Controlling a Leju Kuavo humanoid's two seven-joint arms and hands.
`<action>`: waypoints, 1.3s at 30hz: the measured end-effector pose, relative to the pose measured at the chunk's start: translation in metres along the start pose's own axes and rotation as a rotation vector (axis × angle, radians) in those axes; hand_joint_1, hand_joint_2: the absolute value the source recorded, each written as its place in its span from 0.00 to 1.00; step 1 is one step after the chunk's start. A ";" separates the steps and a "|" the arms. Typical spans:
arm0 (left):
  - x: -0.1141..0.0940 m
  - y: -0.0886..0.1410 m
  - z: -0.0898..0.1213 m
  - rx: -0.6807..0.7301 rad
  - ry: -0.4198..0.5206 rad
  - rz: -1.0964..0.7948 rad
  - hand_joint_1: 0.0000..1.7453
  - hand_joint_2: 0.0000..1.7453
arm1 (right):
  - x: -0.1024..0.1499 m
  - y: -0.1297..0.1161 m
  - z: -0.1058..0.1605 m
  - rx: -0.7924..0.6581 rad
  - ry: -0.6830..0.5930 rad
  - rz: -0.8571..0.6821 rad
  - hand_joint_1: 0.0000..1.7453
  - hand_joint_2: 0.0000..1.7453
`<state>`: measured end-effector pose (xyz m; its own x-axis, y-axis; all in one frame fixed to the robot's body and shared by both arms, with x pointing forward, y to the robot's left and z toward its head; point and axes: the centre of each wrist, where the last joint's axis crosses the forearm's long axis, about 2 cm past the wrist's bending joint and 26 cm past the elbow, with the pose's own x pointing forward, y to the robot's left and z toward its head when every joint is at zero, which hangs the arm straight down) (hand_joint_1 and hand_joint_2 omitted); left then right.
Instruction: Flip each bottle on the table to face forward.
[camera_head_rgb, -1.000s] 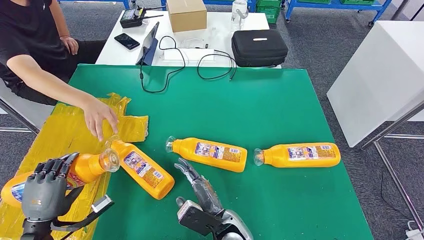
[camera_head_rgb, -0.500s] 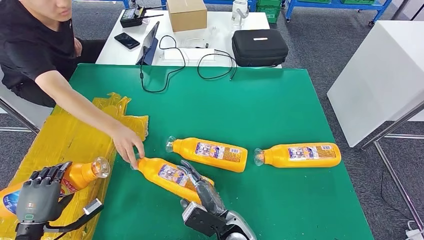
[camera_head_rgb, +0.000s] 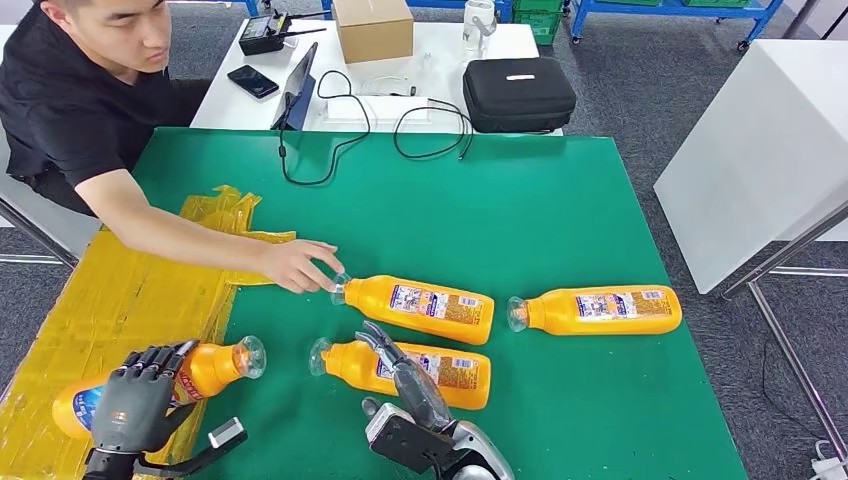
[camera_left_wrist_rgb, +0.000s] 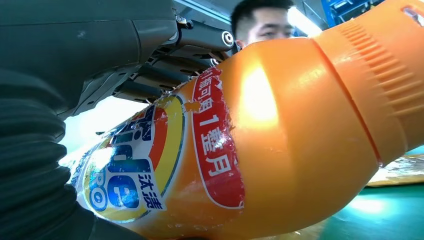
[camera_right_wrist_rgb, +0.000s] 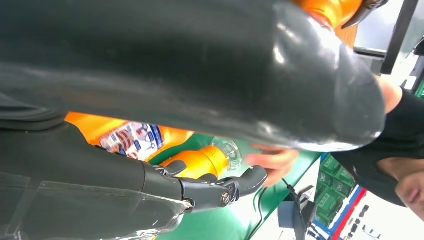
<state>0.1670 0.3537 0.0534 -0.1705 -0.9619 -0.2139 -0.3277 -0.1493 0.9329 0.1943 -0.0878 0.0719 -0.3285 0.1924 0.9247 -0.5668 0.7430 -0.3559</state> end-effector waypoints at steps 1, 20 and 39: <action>0.003 0.000 0.000 0.000 -0.008 0.010 1.00 1.00 | 0.000 0.000 0.000 0.000 0.000 0.000 0.00 0.00; 0.019 -0.024 -0.003 -0.036 -0.002 0.191 0.00 0.00 | -0.006 0.000 0.002 0.015 0.050 0.052 0.00 1.00; 0.008 -0.003 0.016 0.297 0.414 0.755 0.00 0.00 | -0.021 -0.019 0.022 -0.037 0.261 0.607 0.00 1.00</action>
<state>0.1519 0.3500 0.0445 -0.1083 -0.7941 0.5980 -0.5004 0.5633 0.6574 0.1949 -0.1201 0.0564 -0.3853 0.7296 0.5651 -0.3103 0.4743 -0.8239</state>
